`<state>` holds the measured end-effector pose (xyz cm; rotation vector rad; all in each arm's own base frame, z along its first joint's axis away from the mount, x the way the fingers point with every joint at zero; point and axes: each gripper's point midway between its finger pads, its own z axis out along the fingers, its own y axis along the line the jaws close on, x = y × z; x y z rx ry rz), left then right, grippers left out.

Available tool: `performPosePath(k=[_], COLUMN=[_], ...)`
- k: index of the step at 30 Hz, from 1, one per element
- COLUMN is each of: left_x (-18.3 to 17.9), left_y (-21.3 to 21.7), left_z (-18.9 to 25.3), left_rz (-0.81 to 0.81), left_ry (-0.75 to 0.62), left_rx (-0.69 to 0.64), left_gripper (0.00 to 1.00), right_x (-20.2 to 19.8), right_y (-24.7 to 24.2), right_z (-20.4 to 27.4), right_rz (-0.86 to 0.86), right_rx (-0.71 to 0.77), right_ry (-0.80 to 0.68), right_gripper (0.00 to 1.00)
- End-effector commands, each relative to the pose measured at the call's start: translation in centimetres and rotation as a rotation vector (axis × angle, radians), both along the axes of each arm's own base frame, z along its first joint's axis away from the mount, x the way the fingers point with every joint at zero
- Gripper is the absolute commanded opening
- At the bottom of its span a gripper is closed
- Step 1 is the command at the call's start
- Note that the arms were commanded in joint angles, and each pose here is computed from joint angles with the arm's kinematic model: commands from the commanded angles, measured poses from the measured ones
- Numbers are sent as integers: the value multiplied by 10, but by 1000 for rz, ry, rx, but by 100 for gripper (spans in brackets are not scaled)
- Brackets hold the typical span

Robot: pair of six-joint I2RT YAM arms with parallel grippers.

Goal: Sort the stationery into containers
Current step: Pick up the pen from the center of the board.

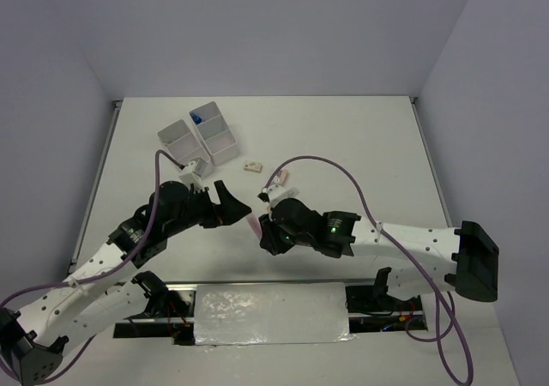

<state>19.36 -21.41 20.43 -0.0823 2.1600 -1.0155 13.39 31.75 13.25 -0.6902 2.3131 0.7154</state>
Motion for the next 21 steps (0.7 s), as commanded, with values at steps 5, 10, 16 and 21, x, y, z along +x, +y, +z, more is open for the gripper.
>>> performPosePath(k=[5, 10, 16, 21], left_x=[7, 9, 8, 4], left_y=[-18, -10, -17, -26], left_z=[28, 16, 22, 29], left_rz=[-11, 28, -8, -54], left_ry=[-26, -7, -18, -23], left_rx=[-127, -78, -107, -150], left_gripper=[95, 94, 73, 65], right_x=[1, 4, 4, 12], right_y=[30, 31, 36, 40], right_z=[56, 72, 75, 74], right_rz=[1, -21, -8, -29], right_rx=[153, 181, 193, 205], right_ry=[-113, -155, -184, -224], right_gripper=[3, 4, 4, 4])
